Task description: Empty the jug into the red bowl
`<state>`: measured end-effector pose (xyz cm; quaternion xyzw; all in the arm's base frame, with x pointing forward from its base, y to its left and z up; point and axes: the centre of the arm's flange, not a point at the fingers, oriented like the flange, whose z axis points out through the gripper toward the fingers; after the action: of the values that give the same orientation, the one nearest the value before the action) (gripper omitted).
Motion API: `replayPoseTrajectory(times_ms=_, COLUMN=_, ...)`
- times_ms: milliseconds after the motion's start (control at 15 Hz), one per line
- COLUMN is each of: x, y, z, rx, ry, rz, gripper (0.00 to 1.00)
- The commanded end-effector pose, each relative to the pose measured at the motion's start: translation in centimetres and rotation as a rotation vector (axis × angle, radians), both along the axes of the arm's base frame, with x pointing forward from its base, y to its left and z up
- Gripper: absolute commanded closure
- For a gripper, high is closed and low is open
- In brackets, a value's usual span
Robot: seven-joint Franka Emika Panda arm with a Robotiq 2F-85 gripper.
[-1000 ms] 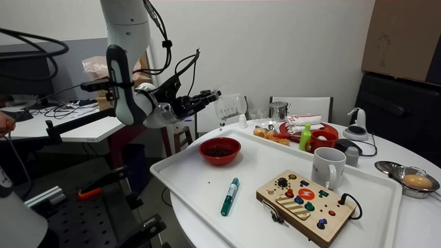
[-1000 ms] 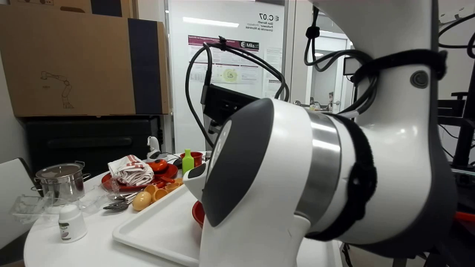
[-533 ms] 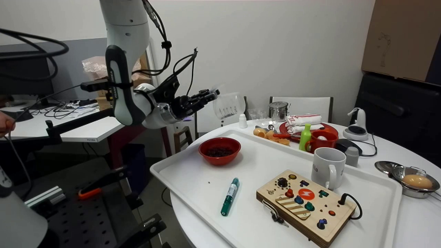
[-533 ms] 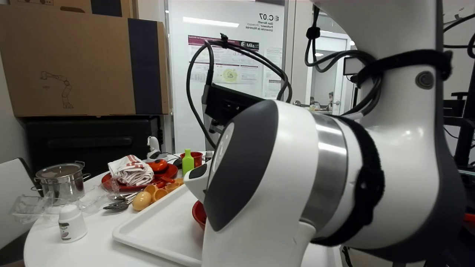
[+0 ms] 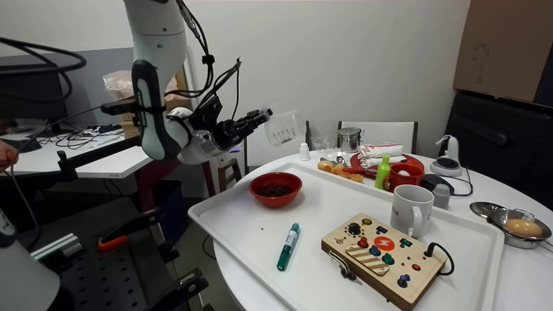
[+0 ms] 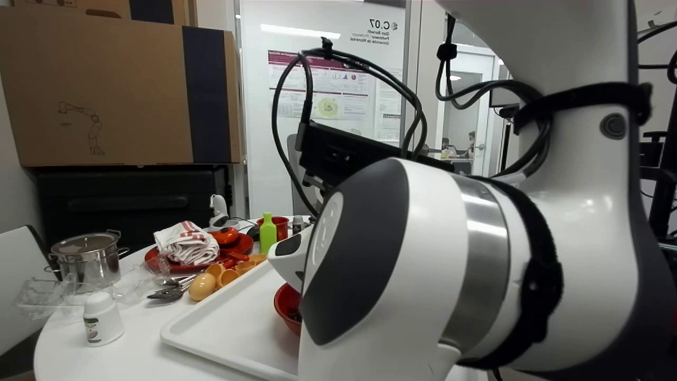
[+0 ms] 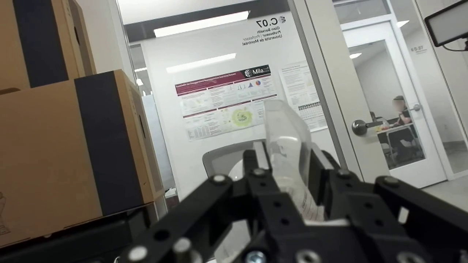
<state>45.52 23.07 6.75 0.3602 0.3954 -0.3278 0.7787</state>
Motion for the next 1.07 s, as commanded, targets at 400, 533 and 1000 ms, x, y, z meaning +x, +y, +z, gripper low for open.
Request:
replayPoseTrajectory(times_ms=400, x=-0.22, y=0.22, z=-0.13, rx=-0.053, ry=-0.054, rz=0.031, gripper=0.93)
replayPoseTrajectory(times_ms=533, x=-0.25, y=0.22, z=-0.01, rx=-0.062, ry=-0.064, rz=0.036, gripper=0.93)
replayPoseTrajectory(times_ms=1000, x=-0.37, y=0.30, z=0.07, rx=-0.104, ry=-0.107, rz=0.060, gripper=0.93)
